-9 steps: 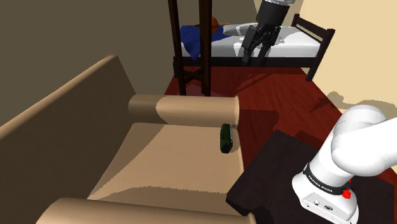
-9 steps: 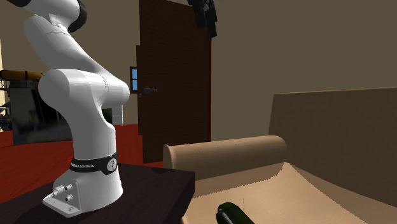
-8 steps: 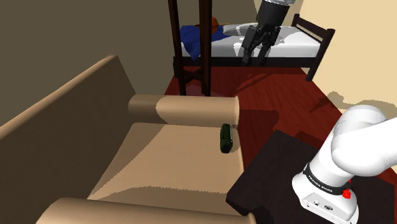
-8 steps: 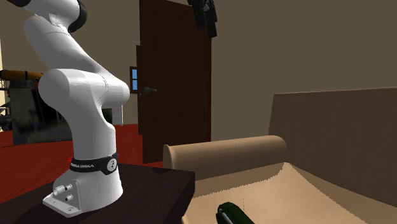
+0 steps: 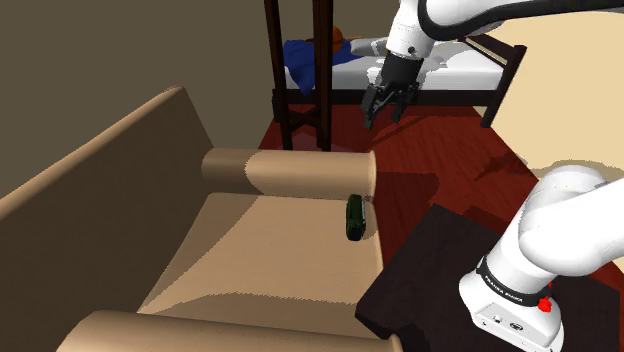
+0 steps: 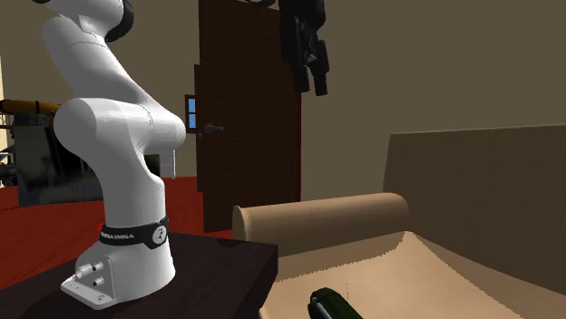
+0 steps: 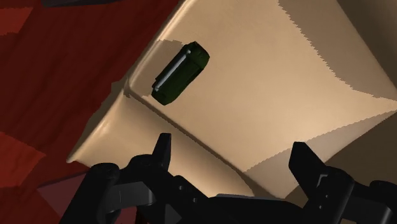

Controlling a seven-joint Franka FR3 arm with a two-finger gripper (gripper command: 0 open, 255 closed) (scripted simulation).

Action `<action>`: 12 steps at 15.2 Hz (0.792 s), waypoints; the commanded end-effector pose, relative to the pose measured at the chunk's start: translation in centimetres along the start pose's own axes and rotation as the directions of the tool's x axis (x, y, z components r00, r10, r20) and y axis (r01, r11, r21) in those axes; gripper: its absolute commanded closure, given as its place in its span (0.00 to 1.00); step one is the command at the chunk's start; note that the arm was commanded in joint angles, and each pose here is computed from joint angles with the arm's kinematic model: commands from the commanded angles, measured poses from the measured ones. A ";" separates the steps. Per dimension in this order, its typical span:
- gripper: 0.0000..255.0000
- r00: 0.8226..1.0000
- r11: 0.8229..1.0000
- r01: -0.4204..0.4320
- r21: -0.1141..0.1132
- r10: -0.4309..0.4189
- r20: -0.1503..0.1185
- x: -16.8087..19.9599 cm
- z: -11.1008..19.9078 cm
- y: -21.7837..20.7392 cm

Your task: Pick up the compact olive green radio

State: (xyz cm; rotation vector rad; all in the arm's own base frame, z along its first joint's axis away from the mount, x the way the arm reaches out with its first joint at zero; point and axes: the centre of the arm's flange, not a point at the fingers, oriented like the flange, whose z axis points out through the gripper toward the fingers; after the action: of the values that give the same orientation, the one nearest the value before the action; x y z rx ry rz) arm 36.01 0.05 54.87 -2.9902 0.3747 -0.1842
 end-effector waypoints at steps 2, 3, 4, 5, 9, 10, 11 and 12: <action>0.00 0.999 0.998 -0.054 -0.009 0.054 0.005 0.8 3.8 0.5; 0.00 0.997 0.997 -0.072 -0.012 0.072 0.008 1.1 5.1 0.7; 0.00 0.996 0.996 -0.089 -0.015 0.089 0.010 1.4 6.3 0.9; 0.00 0.994 0.994 -0.107 -0.018 0.107 0.013 1.7 7.6 1.1; 0.00 0.984 0.984 -0.176 -0.031 0.177 0.022 2.8 12.7 2.0; 0.00 0.981 0.981 -0.193 -0.035 0.194 0.024 3.0 14.0 2.2; 0.00 0.977 0.977 -0.210 -0.038 0.211 0.026 3.3 15.3 2.5; 0.00 0.973 0.973 -0.227 -0.042 0.228 0.028 3.5 16.6 2.7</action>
State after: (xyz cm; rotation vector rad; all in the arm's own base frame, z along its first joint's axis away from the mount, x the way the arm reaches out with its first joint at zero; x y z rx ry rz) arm 40.80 -1.28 39.84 -2.9560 0.6920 -0.1101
